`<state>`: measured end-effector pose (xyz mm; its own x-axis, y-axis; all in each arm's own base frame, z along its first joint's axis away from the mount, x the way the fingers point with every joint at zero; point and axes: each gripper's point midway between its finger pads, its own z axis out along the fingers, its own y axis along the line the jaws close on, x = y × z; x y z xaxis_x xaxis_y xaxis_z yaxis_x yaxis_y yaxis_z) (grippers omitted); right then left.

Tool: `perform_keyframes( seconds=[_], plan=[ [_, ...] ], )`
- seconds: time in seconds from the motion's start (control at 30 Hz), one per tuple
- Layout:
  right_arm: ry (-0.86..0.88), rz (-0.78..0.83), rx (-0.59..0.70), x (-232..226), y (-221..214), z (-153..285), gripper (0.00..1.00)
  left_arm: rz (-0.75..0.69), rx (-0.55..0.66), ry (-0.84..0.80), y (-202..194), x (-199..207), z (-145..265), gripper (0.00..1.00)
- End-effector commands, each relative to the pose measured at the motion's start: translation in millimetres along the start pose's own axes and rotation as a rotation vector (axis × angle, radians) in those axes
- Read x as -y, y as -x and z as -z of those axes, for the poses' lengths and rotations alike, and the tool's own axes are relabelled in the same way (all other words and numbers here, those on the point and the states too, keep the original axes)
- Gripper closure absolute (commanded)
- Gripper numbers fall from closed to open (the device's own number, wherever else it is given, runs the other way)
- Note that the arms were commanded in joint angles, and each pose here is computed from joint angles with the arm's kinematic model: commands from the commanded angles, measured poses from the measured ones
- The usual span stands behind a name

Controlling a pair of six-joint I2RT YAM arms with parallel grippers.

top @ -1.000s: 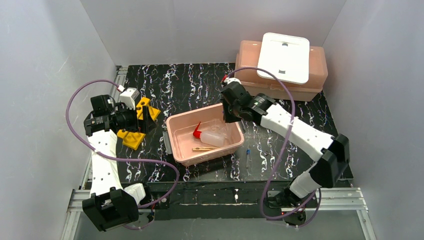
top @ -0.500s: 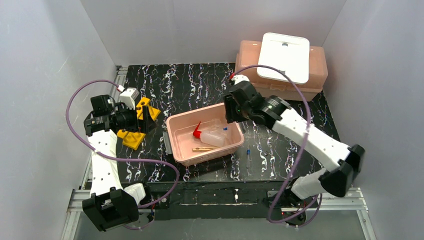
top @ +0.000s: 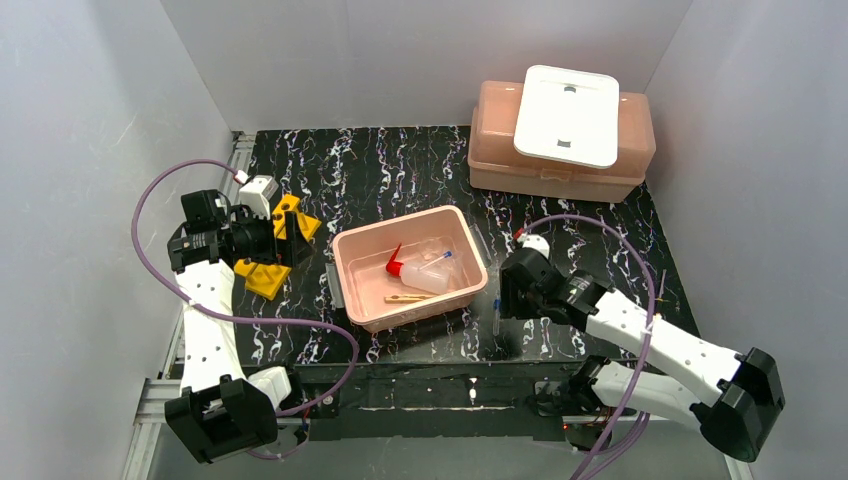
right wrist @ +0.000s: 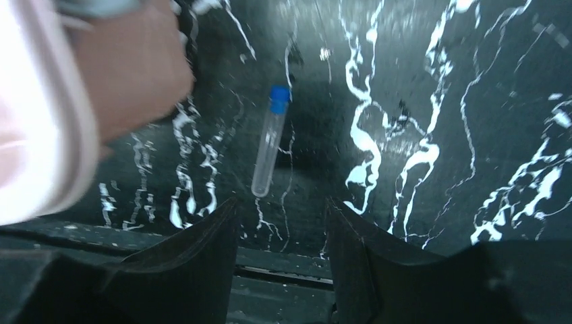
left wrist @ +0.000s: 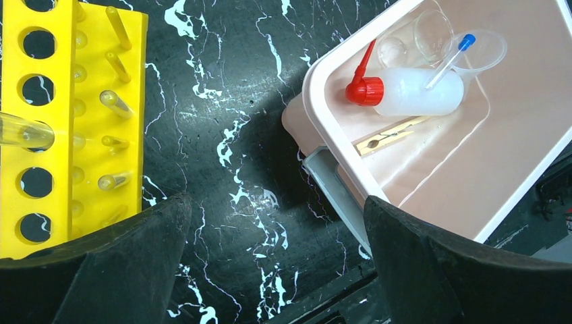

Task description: Organize the chemistry lab equipment

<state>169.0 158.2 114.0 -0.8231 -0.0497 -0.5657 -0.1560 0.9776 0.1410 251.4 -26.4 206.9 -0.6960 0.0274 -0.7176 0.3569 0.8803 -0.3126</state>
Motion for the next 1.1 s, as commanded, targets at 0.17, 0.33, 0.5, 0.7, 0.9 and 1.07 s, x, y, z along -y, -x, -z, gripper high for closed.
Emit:
perform_keyframes(
  seconds=[0.17,0.33,0.5,0.7,0.9,1.07],
  plan=[
    [0.016,-0.122,-0.015,-6,-25,-41,0.43,0.005,0.014,-0.035,2,13,7,0.01],
    [0.032,-0.126,-0.011,-12,-27,-56,0.44,0.011,0.008,-0.024,1,11,6,0.01],
    [-0.013,-0.115,-0.062,-9,-38,-70,0.49,0.006,0.010,-0.017,3,10,7,0.01],
    [-0.082,-0.127,-0.091,5,-52,-78,0.61,0.005,0.010,-0.012,4,9,8,0.01],
    [-0.115,-0.136,-0.093,13,-54,-73,0.83,0.025,-0.008,-0.025,3,10,7,0.00],
    [-0.118,-0.135,-0.041,15,-36,-54,0.99,0.032,-0.012,-0.041,1,13,7,0.00]
  ],
)
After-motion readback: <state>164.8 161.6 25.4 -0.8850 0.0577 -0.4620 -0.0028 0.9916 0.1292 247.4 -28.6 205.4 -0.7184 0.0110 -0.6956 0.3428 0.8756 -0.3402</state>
